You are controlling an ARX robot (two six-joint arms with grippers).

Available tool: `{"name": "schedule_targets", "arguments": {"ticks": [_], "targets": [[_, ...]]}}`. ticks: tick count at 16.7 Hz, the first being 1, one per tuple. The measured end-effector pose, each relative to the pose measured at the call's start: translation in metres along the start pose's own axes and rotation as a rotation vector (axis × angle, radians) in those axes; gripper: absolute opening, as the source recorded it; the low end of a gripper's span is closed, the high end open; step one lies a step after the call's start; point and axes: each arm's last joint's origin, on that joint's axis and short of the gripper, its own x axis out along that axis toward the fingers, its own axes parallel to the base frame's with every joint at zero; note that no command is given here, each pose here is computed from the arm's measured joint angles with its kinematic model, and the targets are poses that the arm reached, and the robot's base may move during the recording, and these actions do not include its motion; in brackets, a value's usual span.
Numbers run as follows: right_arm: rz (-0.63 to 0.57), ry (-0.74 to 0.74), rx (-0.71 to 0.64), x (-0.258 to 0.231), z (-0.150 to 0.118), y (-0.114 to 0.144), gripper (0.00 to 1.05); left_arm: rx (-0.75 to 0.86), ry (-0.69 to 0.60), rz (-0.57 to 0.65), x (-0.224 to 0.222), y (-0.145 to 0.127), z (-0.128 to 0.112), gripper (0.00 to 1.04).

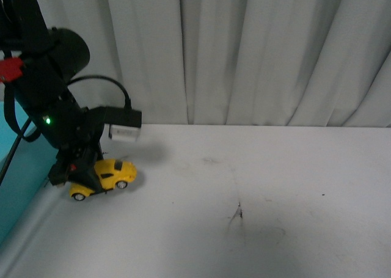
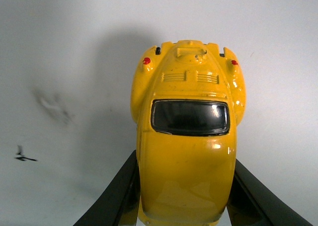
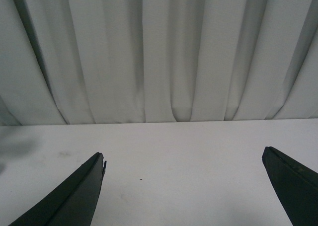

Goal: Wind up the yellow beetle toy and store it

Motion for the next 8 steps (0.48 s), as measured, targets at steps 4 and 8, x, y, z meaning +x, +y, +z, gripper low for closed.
{"name": "schedule_targets", "arguments": {"ticks": [4, 8], "targets": [[0.0, 0.0, 0.0, 0.0, 0.0, 0.0, 0.98, -0.076, -0.186, 0.219, -0.097, -0.002, -0.004, 0.41], [0.0, 0.0, 0.0, 0.0, 0.0, 0.0, 0.98, -0.297, -0.257, 0.45, -0.163, -0.011, -0.06, 0.41]]}}
